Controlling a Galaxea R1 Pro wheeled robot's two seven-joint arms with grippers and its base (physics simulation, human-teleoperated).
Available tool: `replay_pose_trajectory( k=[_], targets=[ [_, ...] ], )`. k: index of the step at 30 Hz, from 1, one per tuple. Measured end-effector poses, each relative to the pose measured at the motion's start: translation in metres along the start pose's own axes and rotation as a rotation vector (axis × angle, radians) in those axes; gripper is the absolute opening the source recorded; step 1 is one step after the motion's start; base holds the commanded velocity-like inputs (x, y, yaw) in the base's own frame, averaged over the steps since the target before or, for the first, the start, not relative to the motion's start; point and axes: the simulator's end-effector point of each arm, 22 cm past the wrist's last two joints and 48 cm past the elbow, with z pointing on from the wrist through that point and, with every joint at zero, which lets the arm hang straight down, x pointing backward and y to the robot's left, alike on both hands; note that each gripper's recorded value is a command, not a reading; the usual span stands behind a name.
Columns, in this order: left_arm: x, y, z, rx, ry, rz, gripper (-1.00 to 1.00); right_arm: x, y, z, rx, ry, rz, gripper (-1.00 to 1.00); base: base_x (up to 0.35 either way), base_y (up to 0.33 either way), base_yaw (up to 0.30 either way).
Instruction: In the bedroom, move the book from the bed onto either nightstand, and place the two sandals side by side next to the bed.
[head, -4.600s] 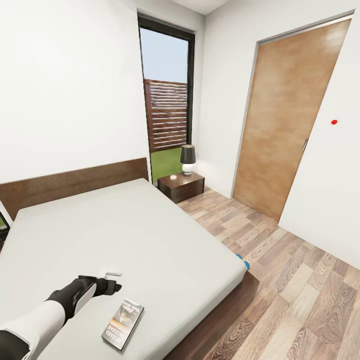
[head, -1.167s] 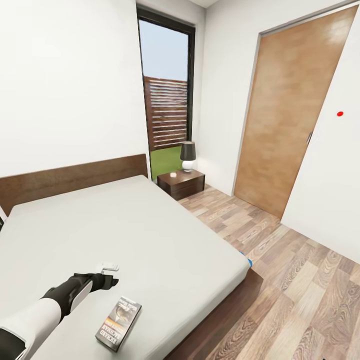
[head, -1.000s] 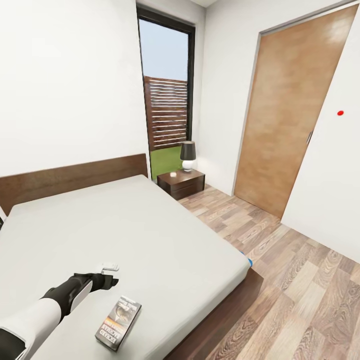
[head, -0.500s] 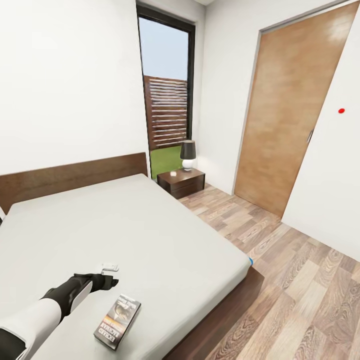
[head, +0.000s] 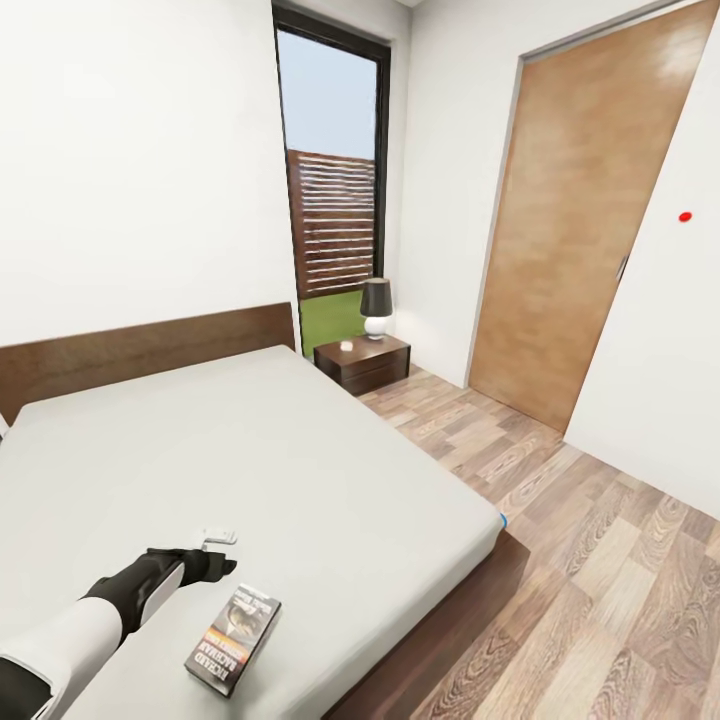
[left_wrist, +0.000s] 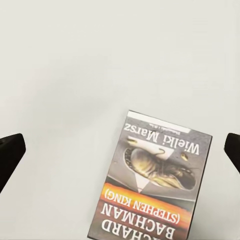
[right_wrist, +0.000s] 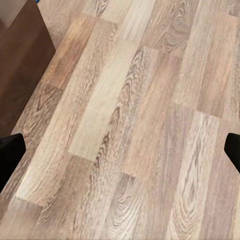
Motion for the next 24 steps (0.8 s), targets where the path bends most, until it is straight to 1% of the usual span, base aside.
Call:
replay_pose_trajectory(
  k=[7, 15, 24],
  targets=[
    [0.007, -0.002, 0.009, 0.006, 0.004, -0.002, 1.0, 0.009, 0.005, 0.008, -0.006, 0.002, -0.006, 1.0, 0.0, 0.0, 0.0],
    [0.016, -0.002, 0.019, 0.008, 0.006, -0.005, 1.0, 0.013, 0.008, 0.017, -0.01, -0.025, -0.013, 1.0, 0.0, 0.0, 0.0],
    [0.024, -0.003, 0.031, 0.009, 0.006, -0.003, 1.0, 0.027, 0.011, 0.028, -0.014, -0.023, -0.015, 1.0, 0.0, 0.0, 0.0]
  ],
)
